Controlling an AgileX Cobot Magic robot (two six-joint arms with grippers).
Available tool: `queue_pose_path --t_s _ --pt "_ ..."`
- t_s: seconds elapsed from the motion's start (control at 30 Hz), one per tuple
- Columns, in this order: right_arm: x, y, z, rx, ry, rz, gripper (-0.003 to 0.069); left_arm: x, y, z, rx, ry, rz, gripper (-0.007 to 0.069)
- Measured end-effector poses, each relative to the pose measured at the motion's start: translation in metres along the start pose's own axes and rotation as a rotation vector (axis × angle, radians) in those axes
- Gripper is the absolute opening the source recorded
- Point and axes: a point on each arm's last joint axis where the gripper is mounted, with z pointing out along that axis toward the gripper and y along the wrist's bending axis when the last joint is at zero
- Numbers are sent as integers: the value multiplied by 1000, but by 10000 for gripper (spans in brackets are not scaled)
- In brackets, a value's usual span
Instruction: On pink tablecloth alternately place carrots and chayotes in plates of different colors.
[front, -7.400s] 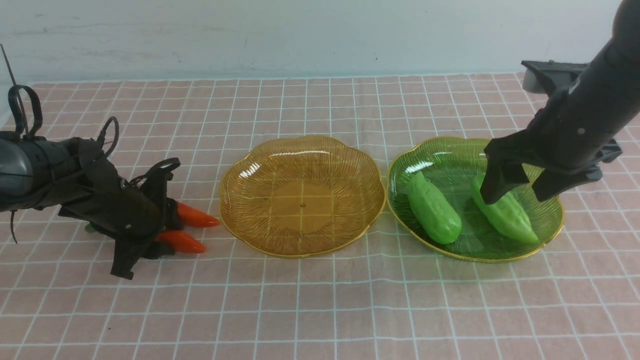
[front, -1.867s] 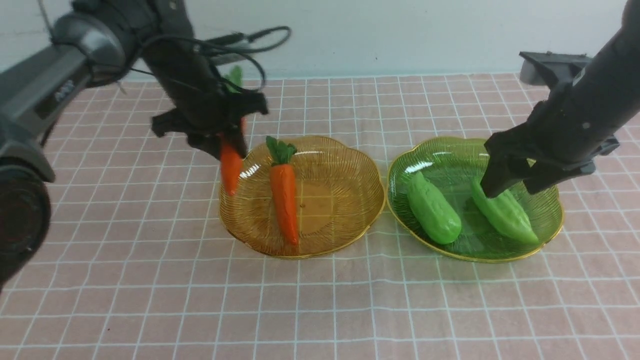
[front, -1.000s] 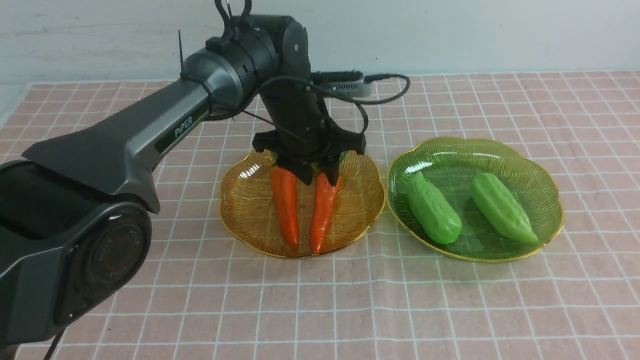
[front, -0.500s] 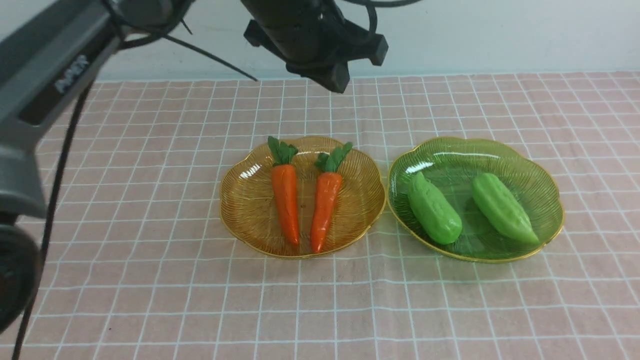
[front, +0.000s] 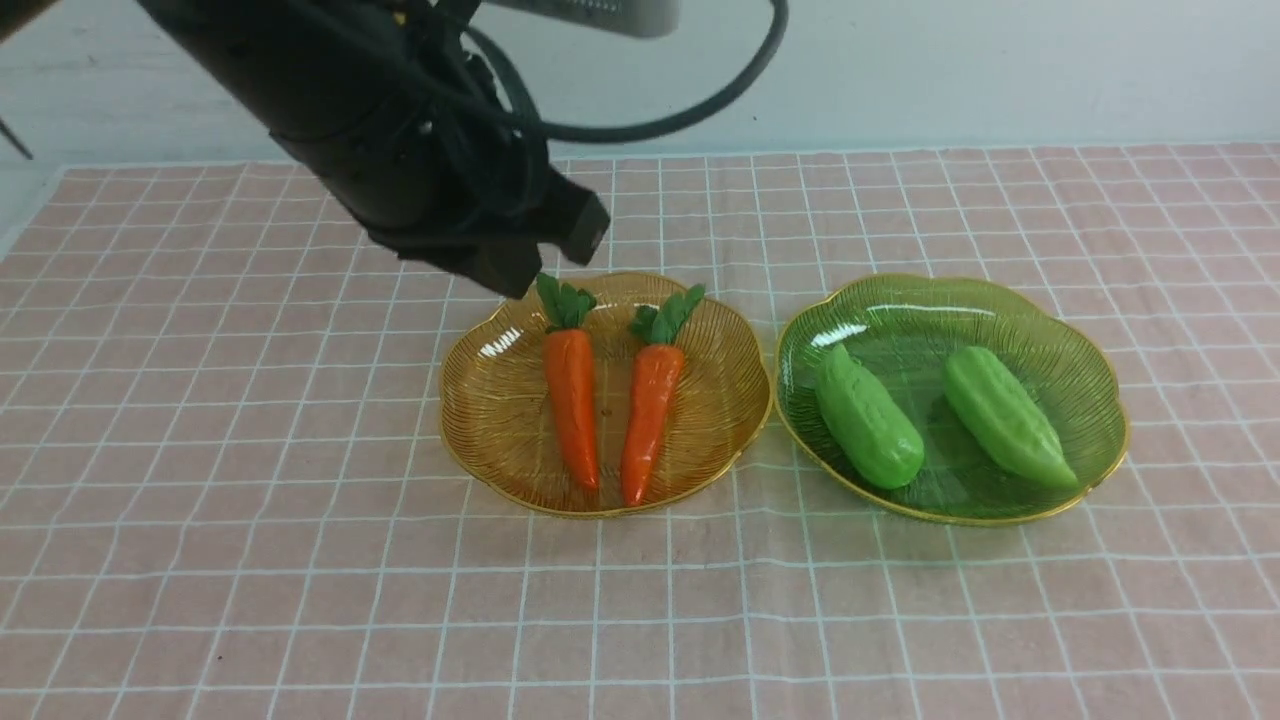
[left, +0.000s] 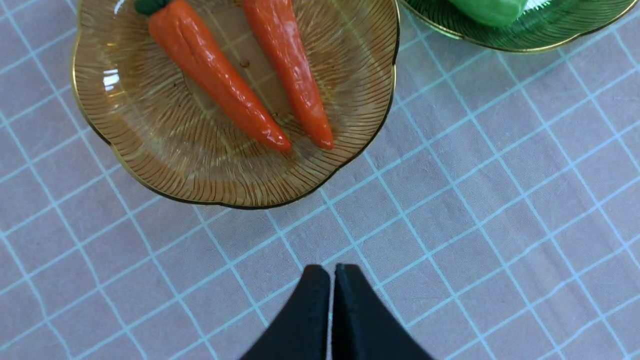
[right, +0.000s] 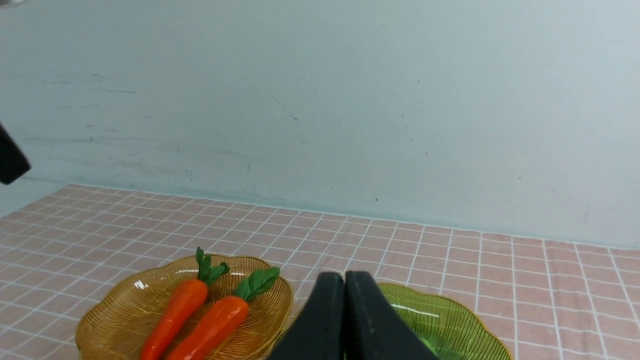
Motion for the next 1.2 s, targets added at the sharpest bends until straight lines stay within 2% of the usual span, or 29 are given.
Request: queue_pose_path --t_s 0.63,0.87,1.07,1.2 --pt "6 0 -1 -3 15 -7 -15 1 0 1 -4 6 1 -3" --pt "55 -4 -13 51 -17 -74 -15 1 0 1 -4 5 1 -3" --pt "108 -12 -17 143 50 -278 -15 2 3 -1 -31 1 9 -3" --pt "135 -16 -14 169 151 -368 -15 8 3 -24 -57 -54 12 -3"
